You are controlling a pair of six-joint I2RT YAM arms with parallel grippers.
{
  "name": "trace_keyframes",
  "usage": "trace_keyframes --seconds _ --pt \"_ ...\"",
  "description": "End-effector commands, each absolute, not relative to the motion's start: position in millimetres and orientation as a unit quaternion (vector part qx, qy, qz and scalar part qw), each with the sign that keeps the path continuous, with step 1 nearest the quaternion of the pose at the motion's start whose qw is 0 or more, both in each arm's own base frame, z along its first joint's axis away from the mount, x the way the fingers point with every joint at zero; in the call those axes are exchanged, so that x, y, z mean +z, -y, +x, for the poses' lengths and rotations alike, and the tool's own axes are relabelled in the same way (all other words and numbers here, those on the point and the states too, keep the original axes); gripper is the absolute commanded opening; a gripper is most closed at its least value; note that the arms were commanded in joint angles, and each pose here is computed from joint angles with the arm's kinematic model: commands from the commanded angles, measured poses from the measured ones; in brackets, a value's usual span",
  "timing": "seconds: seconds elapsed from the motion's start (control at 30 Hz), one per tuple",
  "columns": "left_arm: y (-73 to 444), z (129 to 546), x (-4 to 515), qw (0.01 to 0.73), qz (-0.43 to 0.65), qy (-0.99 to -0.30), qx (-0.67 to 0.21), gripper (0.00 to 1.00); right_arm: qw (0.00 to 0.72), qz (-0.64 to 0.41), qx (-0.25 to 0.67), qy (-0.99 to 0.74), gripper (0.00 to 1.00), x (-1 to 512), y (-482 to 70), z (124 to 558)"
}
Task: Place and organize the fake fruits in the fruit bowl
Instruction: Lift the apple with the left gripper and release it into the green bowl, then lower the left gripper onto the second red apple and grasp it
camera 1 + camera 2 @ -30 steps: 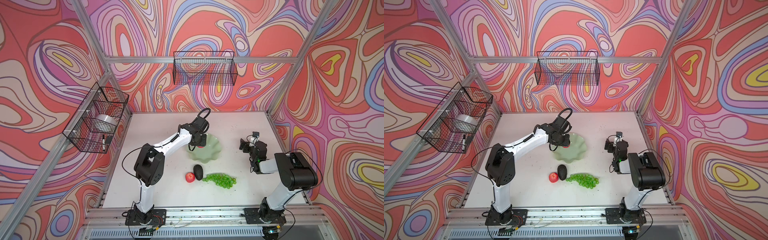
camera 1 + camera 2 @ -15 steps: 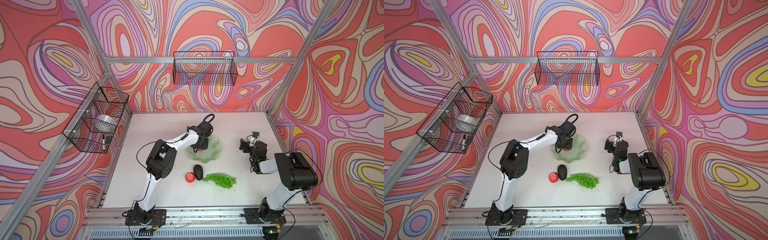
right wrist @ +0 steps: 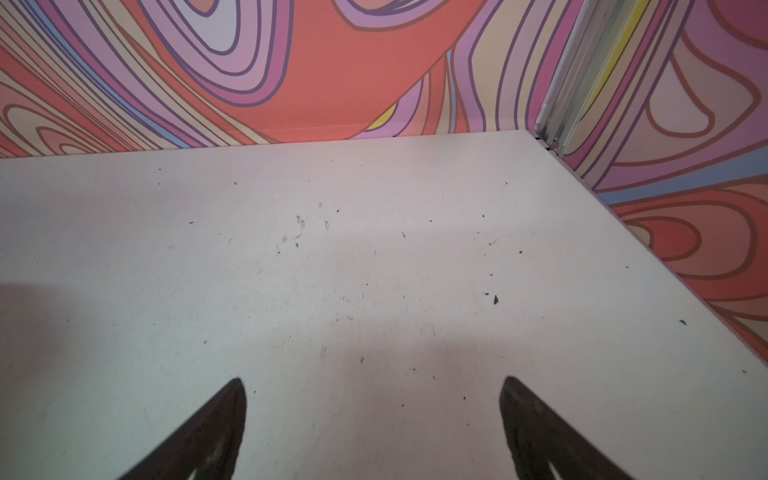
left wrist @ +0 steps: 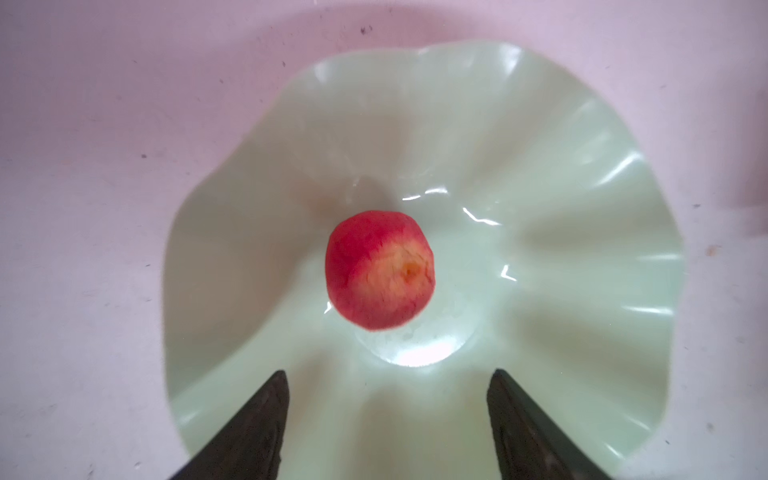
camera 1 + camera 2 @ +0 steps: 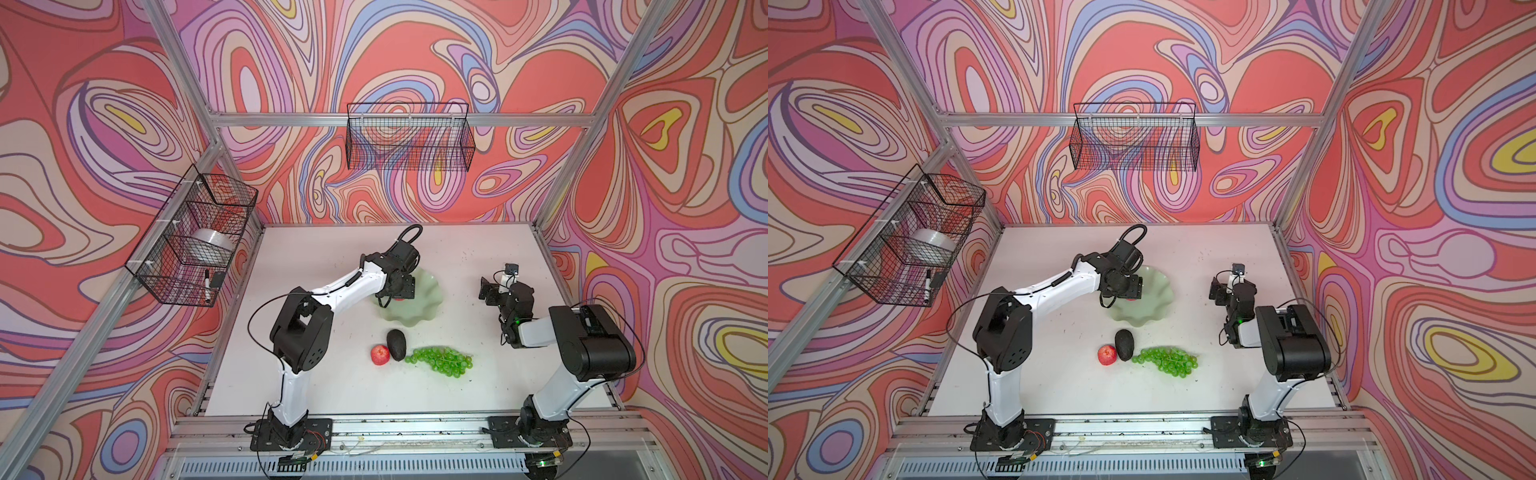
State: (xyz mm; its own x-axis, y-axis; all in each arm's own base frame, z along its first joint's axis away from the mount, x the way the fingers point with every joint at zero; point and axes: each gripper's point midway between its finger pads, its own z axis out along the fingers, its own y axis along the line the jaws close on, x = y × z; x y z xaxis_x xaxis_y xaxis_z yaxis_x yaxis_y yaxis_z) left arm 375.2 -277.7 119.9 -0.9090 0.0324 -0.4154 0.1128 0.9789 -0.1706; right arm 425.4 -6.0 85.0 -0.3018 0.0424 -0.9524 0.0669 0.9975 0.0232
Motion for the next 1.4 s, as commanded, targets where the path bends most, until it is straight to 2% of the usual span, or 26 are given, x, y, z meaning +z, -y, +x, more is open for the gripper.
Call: trace_keyframes --seconds 0.0,0.2,0.4,0.57,0.77,1.2,1.3,1.37 --pt "252 347 167 0.244 0.049 -0.963 -0.103 0.80 0.597 0.035 -0.012 -0.801 0.98 92 8 429" --pt "185 264 160 0.216 0.047 -0.973 -0.073 0.84 0.598 0.035 -0.013 -0.801 0.98 92 8 429" --pt "174 214 125 0.179 0.064 -0.978 -0.080 0.85 0.597 0.036 -0.013 -0.801 0.98 92 8 429" --pt "199 211 115 0.179 0.092 -0.977 -0.075 0.89 0.598 0.036 -0.014 -0.800 0.98 93 9 429" --pt "221 210 83 0.132 0.092 -0.984 -0.077 0.89 0.598 0.036 -0.013 -0.801 0.98 92 8 429" --pt "218 205 33 0.084 0.084 -0.992 -0.034 0.78 0.598 0.036 -0.013 -0.801 0.98 92 8 429" --pt "215 203 23 0.075 0.080 -0.994 -0.027 0.73 0.598 0.036 -0.014 -0.801 0.98 92 9 429" --pt "212 200 21 0.072 0.076 -0.994 -0.023 0.67 0.598 0.035 -0.013 -0.801 0.99 92 8 429"
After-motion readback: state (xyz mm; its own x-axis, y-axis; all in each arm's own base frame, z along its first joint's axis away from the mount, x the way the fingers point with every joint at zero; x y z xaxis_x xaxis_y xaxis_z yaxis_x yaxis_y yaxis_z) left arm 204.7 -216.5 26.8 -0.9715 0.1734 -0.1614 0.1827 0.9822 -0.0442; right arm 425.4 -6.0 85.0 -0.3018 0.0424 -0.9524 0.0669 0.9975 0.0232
